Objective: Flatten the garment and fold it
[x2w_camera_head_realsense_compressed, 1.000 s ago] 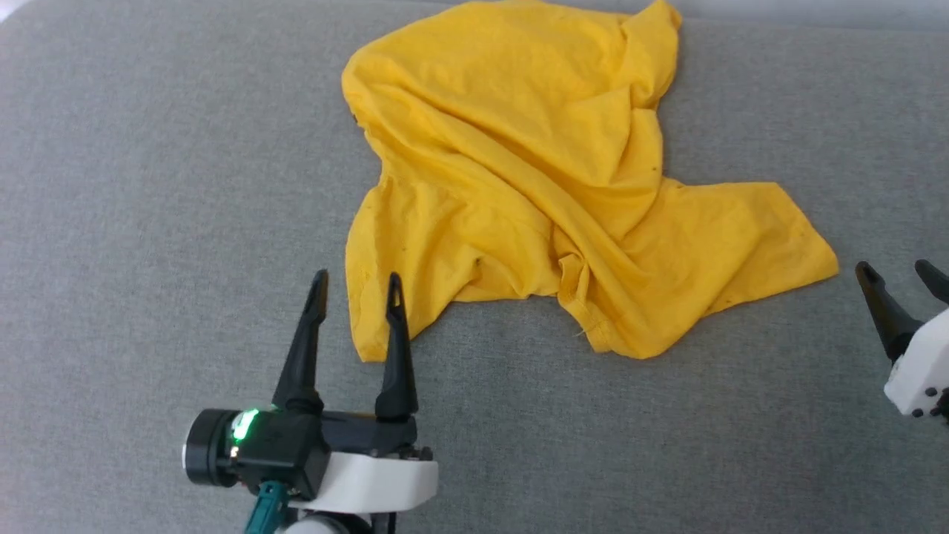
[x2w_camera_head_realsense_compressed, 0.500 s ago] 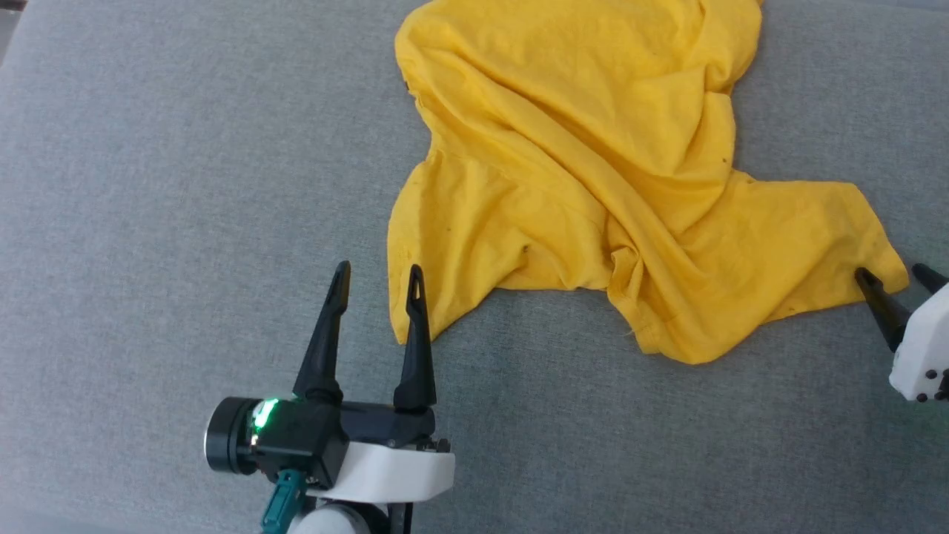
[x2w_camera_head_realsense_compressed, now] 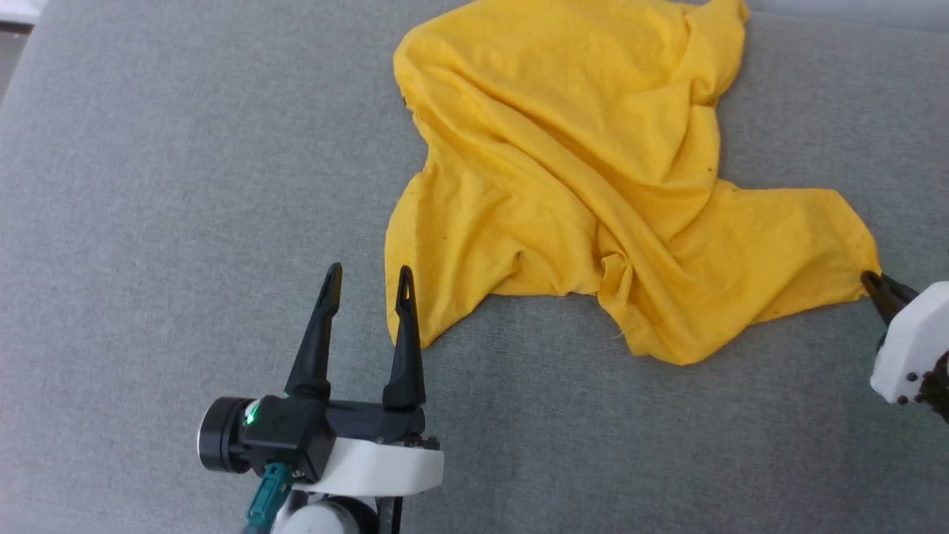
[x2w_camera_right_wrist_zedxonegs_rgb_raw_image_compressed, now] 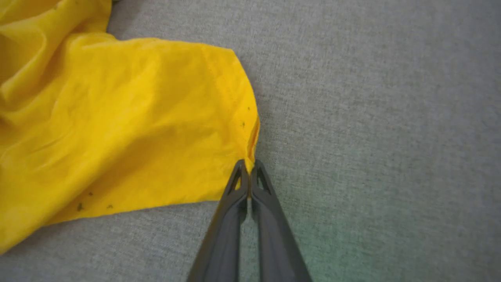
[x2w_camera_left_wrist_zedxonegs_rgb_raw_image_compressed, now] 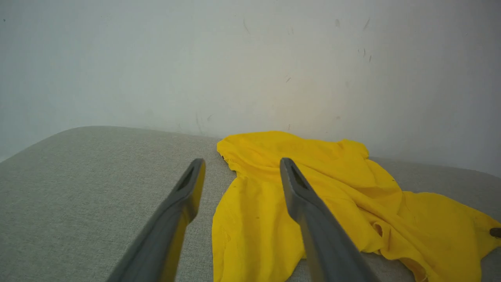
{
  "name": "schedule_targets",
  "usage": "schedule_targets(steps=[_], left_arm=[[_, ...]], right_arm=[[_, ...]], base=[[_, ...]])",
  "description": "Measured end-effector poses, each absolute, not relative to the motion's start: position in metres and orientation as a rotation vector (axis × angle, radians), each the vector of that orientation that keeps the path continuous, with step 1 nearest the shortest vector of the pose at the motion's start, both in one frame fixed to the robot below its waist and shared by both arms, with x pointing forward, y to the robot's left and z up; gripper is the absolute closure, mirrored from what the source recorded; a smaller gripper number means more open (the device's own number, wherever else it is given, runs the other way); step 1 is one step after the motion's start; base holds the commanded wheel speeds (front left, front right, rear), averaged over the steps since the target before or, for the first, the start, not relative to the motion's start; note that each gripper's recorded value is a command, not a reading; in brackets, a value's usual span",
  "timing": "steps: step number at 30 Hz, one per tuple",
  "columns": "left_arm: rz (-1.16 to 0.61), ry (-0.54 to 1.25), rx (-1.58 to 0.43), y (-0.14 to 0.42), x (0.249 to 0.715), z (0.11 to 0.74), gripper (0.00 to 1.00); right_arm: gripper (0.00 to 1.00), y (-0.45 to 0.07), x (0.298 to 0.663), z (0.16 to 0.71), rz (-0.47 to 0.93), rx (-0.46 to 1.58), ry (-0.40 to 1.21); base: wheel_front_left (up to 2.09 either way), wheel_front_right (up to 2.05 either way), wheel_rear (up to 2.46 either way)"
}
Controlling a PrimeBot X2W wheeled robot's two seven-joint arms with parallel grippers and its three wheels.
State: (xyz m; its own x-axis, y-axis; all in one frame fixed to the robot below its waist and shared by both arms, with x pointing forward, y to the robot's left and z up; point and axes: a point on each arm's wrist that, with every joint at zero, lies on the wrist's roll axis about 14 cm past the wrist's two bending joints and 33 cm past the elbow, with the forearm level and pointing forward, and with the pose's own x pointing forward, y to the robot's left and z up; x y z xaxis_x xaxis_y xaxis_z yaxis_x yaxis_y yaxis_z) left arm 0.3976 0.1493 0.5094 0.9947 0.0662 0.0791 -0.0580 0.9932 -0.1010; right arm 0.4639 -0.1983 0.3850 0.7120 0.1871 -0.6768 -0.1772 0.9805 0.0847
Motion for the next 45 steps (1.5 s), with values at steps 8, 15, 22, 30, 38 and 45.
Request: schedule_targets(steps=[8,15,22,30,38,45], left_arm=[[0.023,-0.091,-0.104,0.142,0.393,0.512,0.00],[-0.001,-0.054,-0.121,0.137,0.387,0.503,0.00],[-0.054,0.040,-0.120,0.130,0.384,0.487,0.00],[-0.190,0.229,0.058,0.128,0.409,0.464,0.00],[-0.248,0.476,0.163,0.126,0.429,0.424,0.00],[-0.256,0.621,0.193,0.122,0.433,0.393,0.00]], right_arm=[[1.00,-0.230,0.466,0.421,0.071,0.085,0.561],[1.00,-0.360,0.409,0.438,-0.299,0.032,0.516],[1.00,-0.375,0.375,0.427,-0.393,0.080,0.536],[1.00,-0.343,0.397,0.427,-0.305,0.087,0.519],[1.00,-0.327,0.412,0.421,-0.250,0.089,0.532],[1.00,-0.329,0.410,0.413,-0.258,0.088,0.556]], base=[[0.00,0.00,0.00],[0.00,0.00,0.00],[0.00,0.00,0.00],[0.00,0.00,0.00],[0.00,0.00,0.00],[0.00,0.00,0.00]])
